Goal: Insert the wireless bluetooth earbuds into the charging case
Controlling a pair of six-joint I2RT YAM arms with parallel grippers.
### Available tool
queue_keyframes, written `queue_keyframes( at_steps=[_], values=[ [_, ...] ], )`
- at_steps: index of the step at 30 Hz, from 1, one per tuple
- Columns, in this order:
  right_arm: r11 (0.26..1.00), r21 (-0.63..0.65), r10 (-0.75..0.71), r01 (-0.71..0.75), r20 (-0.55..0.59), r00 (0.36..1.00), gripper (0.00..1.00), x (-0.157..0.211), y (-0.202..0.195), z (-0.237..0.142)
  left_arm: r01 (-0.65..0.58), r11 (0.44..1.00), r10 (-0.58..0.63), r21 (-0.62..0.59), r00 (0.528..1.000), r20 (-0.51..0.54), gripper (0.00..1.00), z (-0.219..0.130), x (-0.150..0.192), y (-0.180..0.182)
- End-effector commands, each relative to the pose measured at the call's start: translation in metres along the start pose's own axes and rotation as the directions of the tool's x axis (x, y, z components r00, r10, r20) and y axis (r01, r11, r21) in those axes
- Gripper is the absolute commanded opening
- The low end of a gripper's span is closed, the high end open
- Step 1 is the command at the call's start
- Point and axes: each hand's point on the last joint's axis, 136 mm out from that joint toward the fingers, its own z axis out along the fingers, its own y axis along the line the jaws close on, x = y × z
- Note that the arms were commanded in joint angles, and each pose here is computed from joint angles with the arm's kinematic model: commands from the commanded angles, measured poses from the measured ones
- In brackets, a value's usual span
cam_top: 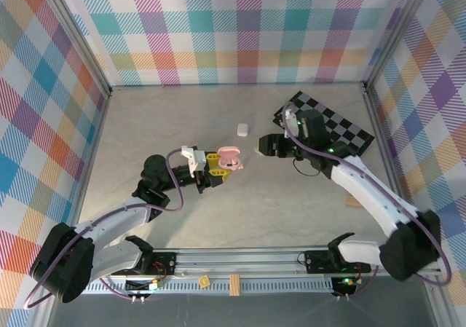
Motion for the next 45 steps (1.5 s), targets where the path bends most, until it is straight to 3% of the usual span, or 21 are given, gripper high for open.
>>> queue_keyframes(
  at_steps=[1,10,18,29,39,45],
  values=[
    [0.994,0.006,0.105,-0.105,-0.016,0.994,0.59,-0.007,-0.008,0.028,-0.028,0.999,0.028,0.014,0.999,0.034,0.36,-0.005,-0.012,-0.006],
    [0.945,-0.012,0.320,-0.327,-0.168,0.932,0.55,0.027,-0.038,0.111,-0.035,0.999,0.034,0.015,0.999,0.029,0.36,-0.008,-0.013,-0.010],
    [0.918,0.009,0.387,-0.397,-0.246,0.889,0.42,0.053,-0.056,0.155,-0.035,0.999,0.034,0.020,0.999,0.025,0.36,-0.008,-0.014,-0.011],
    [0.932,0.032,0.349,-0.361,-0.343,0.872,0.39,0.079,-0.051,0.182,-0.034,0.999,0.034,0.028,0.999,0.020,0.36,-0.007,-0.012,-0.011],
    [0.940,0.073,0.336,-0.333,-0.359,0.871,0.39,0.087,-0.055,0.187,-0.037,0.999,0.036,0.024,0.999,0.022,0.36,-0.008,-0.012,-0.012],
    [0.944,0.079,0.326,-0.321,-0.385,0.863,0.33,0.095,-0.052,0.190,-0.038,0.999,0.037,0.022,0.999,0.022,0.36,-0.008,-0.010,-0.012]
  ],
)
